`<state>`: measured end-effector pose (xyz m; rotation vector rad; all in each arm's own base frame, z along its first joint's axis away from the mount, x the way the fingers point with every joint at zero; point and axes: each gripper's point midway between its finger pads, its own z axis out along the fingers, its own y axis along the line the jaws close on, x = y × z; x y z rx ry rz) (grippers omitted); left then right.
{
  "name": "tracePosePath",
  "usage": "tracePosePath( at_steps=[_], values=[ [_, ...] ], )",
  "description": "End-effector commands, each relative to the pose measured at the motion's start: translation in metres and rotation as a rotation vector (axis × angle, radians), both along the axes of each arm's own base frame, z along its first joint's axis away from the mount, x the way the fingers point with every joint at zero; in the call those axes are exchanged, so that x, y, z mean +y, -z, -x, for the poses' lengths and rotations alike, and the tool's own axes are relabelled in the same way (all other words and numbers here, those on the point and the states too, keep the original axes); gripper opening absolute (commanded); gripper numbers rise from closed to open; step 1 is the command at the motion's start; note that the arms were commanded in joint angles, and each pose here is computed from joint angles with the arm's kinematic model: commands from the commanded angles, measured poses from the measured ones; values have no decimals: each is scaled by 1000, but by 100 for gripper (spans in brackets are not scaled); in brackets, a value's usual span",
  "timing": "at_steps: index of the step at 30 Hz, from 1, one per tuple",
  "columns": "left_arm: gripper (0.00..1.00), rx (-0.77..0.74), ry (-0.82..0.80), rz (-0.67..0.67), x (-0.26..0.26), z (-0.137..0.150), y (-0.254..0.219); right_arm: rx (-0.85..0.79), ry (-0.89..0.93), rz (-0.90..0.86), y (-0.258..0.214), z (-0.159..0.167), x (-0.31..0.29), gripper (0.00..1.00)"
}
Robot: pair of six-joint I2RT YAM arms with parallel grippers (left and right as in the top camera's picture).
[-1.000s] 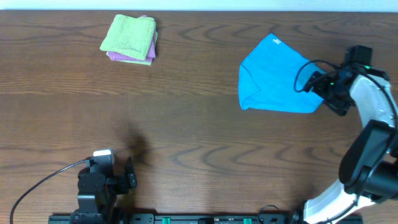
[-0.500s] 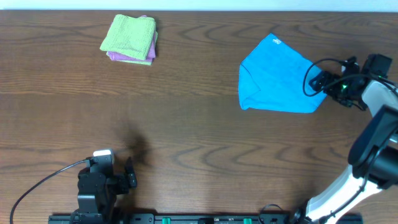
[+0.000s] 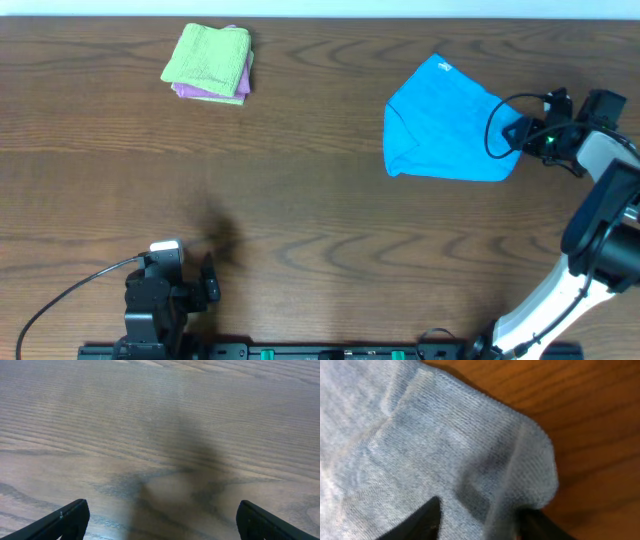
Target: Fold the cloth
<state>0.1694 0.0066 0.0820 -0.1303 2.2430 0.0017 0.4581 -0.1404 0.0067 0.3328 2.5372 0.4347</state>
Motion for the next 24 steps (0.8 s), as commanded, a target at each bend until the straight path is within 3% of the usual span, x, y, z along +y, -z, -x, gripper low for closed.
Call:
tracePosePath(
  at_steps=[1, 4, 5, 13, 17, 20, 24],
  values=[
    [95, 72, 1, -5, 1, 8, 21, 12, 11, -5, 11, 1, -5, 30],
    [95, 72, 1, -5, 1, 8, 21, -5, 3, 1, 4, -4, 0, 3],
    [95, 72, 1, -5, 1, 8, 21, -12, 2, 1, -1, -6, 3, 1],
    [95, 72, 1, -5, 1, 8, 22, -111, -14, 126, -83, -17, 13, 1],
    [95, 72, 1, -5, 1, 8, 21, -187, -109, 264, -162, -13, 31, 1],
    [95, 72, 1, -5, 1, 8, 21, -236, -247, 334, -221, 1, 73, 1],
    [95, 72, 1, -5, 1, 8, 21, -244, -472, 339, -262, 39, 157, 1]
  ],
)
